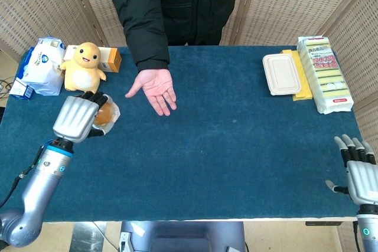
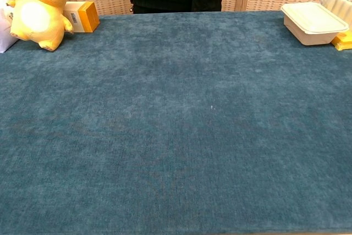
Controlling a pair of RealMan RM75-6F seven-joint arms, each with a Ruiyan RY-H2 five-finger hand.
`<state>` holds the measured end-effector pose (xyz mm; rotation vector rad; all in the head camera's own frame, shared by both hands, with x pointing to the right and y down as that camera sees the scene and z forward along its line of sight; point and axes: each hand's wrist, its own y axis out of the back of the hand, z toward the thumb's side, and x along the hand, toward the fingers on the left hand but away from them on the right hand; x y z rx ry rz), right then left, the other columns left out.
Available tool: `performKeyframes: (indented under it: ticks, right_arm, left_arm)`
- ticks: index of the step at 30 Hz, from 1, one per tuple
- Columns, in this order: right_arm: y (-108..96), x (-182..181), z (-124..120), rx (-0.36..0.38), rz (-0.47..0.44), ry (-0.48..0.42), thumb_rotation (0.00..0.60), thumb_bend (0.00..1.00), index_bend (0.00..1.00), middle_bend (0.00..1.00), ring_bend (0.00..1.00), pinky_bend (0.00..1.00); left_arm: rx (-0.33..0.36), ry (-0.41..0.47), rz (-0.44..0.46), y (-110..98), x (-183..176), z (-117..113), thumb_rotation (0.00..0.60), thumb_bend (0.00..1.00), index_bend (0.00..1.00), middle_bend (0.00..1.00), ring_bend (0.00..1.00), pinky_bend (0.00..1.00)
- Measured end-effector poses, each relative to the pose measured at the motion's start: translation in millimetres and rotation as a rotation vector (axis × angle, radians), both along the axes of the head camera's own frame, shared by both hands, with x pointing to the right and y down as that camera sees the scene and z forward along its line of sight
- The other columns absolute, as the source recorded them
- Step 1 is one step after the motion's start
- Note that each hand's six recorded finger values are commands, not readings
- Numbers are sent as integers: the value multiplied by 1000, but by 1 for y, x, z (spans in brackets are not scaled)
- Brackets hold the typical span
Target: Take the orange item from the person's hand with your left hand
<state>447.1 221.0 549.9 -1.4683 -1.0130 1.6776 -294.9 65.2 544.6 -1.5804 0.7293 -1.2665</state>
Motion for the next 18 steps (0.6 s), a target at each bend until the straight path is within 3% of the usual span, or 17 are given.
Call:
performKeyframes:
  ticks: [8,14,16,18]
  right_arm:
    - [2,-3,6,-22,-7,8,600,0,75,37,0,0]
    - [2,-1,9,-33,-3,12,600,0,76,36,0,0]
    - [1,-1,9,-35,-3,11,600,0,76,36,0,0]
    - [1,-1,9,-34,-2,11,600,0,76,36,0,0]
  left_arm:
    - [-145,-28,-13,14,-14,88,600,345,559,626,506,603]
    - [-201,-37,-23,25,-3,136,600,341,558,616,496,586]
    - [-219,-38,-28,29,-1,145,600,319,495,501,386,514]
    - [-255,-39,-35,33,0,151,600,258,251,248,160,387]
